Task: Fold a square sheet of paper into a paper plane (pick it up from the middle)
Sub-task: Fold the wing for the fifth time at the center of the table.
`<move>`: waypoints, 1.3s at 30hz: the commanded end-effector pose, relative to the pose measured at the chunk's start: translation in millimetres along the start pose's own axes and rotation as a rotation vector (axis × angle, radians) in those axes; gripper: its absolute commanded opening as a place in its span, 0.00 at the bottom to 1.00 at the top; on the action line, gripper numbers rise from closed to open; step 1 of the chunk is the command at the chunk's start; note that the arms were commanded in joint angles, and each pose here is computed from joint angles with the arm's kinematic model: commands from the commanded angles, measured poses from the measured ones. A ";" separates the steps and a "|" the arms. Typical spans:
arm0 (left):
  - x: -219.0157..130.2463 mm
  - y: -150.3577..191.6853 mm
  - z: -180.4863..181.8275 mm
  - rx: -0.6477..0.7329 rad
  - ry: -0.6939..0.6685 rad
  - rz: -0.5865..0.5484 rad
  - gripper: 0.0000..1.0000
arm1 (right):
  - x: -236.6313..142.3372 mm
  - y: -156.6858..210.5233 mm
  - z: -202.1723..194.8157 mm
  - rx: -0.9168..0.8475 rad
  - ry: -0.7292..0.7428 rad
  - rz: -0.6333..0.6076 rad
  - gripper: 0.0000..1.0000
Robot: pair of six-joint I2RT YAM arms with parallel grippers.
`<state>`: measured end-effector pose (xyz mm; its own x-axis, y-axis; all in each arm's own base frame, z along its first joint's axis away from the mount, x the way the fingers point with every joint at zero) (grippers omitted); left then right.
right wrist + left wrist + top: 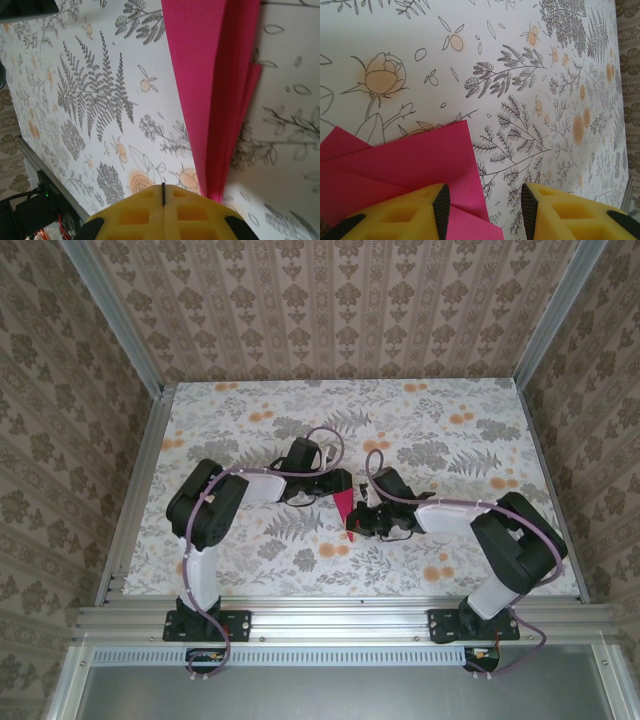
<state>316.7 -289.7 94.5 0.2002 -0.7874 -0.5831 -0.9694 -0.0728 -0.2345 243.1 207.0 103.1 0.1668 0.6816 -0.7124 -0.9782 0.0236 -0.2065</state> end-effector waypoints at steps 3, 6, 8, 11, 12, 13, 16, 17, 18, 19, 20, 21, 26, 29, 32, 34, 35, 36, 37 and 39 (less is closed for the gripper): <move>0.9 18.8 14.1 -0.061 -0.073 0.040 0.45 | 12.6 -13.3 -3.1 0.036 0.059 -0.038 0.03; 0.5 19.1 13.7 -0.060 -0.073 0.041 0.45 | 17.4 -4.9 -17.1 0.038 0.137 0.009 0.02; 0.1 18.0 13.3 -0.057 -0.073 0.039 0.45 | 20.3 6.3 -31.4 0.044 0.201 0.067 0.02; -2.1 13.3 10.7 -0.041 -0.065 0.034 0.45 | 23.0 27.2 -48.7 0.059 0.244 0.157 0.00; -2.9 11.1 10.1 -0.035 -0.062 0.033 0.45 | 22.8 34.5 -53.4 0.063 0.247 0.180 0.00; -3.9 9.0 10.1 -0.031 -0.061 0.033 0.45 | 22.5 39.9 -56.7 0.068 0.247 0.194 0.00; -7.7 -0.2 10.0 -0.015 -0.050 0.027 0.46 | 20.4 55.2 -65.9 0.082 0.245 0.233 0.00; -8.8 -3.4 9.2 -0.008 -0.043 0.025 0.46 | 19.5 59.3 -68.3 0.085 0.245 0.242 0.00; -10.0 -6.7 9.2 -0.002 -0.037 0.022 0.46 | 19.5 62.4 -69.6 0.084 0.240 0.250 0.00; -10.8 -9.0 9.0 0.002 -0.031 0.021 0.46 | 19.2 64.7 -71.4 0.086 0.240 0.257 0.00; -11.7 -11.0 9.4 0.004 -0.025 0.021 0.46 | 19.3 67.4 -73.5 0.090 0.243 0.265 0.00; -12.1 -13.0 8.8 0.008 -0.019 0.021 0.47 | 19.6 70.0 -75.3 0.093 0.243 0.274 0.00; -15.6 -18.2 9.4 0.017 -0.007 0.016 0.48 | 19.3 75.2 -77.8 0.097 0.233 0.291 0.00; -16.0 -21.1 8.8 0.024 0.003 0.010 0.48 | 18.2 77.4 -78.3 0.095 0.231 0.300 0.00; -13.2 -22.2 11.9 0.025 0.004 0.016 0.48 | 17.4 79.0 -78.0 0.093 0.221 0.304 0.00; -12.2 -23.8 14.1 0.029 0.006 0.015 0.48 | 16.7 78.9 -76.5 0.089 0.210 0.304 0.00; -11.4 -24.2 16.1 0.028 0.007 0.015 0.48 | 16.2 79.5 -76.6 0.090 0.204 0.304 0.00; -11.4 -25.5 17.6 0.028 0.014 0.011 0.48 | 15.8 79.6 -76.6 0.091 0.201 0.303 0.00; -11.6 -26.6 18.6 0.029 0.018 0.010 0.48 | 15.7 79.5 -76.8 0.091 0.199 0.303 0.00; -11.9 -29.7 19.6 0.034 0.025 0.008 0.48 | 15.5 80.6 -77.1 0.092 0.191 0.307 0.00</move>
<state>334.5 -269.6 96.5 0.1755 -0.7990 -0.5752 -0.9736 -0.0544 -0.2215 229.5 198.5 70.7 0.1148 0.7036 -0.7012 -0.9733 -0.0615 -0.2212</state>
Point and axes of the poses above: each hand's point on the last joint's axis, 136 mm out from that joint toward the fingers, its own x axis out along the fingers, its own z axis along the line the jaws close on, y = z × x, the point moved 9 cm from there along -x, back along the fingers, and after that the axes turned 8 degrees about -x, right-handed, at the moved point
